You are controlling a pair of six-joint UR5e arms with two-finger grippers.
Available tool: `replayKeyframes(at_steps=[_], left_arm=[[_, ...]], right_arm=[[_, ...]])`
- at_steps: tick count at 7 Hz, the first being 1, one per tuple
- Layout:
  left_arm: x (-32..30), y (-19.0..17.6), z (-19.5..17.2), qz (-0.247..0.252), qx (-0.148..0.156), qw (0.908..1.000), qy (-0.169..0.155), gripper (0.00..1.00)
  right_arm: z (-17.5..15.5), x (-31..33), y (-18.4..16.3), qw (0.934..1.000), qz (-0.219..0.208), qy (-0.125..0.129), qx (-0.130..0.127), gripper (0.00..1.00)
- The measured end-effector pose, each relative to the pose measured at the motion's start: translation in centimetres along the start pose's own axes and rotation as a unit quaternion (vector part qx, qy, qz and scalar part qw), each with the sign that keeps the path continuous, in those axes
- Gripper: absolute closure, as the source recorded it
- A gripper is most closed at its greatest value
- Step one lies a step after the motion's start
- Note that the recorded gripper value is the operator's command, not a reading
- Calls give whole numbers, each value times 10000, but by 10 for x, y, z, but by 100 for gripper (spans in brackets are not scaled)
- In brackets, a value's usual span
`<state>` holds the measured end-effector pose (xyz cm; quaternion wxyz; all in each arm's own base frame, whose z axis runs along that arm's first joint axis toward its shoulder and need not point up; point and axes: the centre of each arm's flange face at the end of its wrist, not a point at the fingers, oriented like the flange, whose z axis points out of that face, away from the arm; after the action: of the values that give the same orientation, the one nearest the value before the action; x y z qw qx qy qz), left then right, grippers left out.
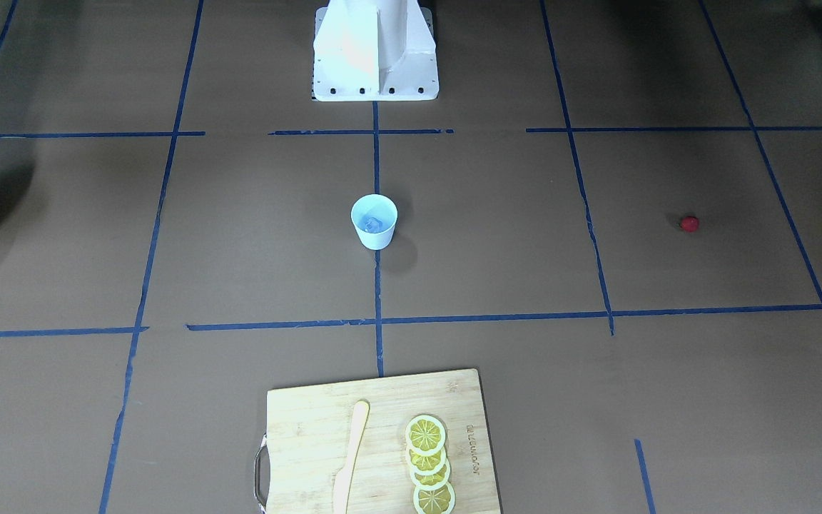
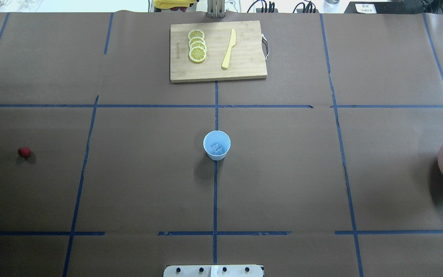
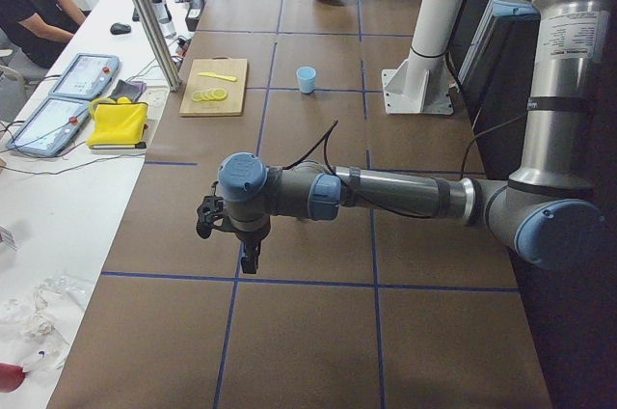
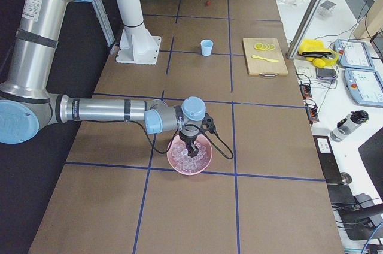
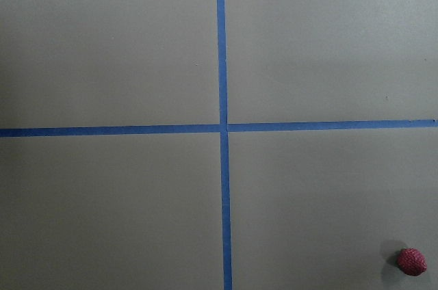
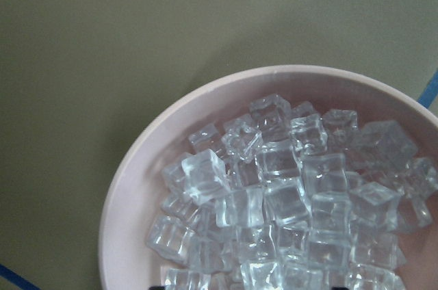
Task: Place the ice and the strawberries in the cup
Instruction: 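Lower the right gripper into the bowl and grasp a third ice cube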
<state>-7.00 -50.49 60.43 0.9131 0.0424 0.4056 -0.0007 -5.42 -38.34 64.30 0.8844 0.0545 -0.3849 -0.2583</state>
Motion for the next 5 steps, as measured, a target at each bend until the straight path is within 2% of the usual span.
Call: replayKeyframes(at_steps=[4, 5], left_arm=[[-1, 0, 0, -5, 3, 10000, -4, 0], [-1, 0, 0, -6, 3, 10000, -4, 0]], right_arm=[[17, -4, -7, 9997, -169, -21, -180, 21], [19, -3, -7, 9997, -158, -24, -201, 23]])
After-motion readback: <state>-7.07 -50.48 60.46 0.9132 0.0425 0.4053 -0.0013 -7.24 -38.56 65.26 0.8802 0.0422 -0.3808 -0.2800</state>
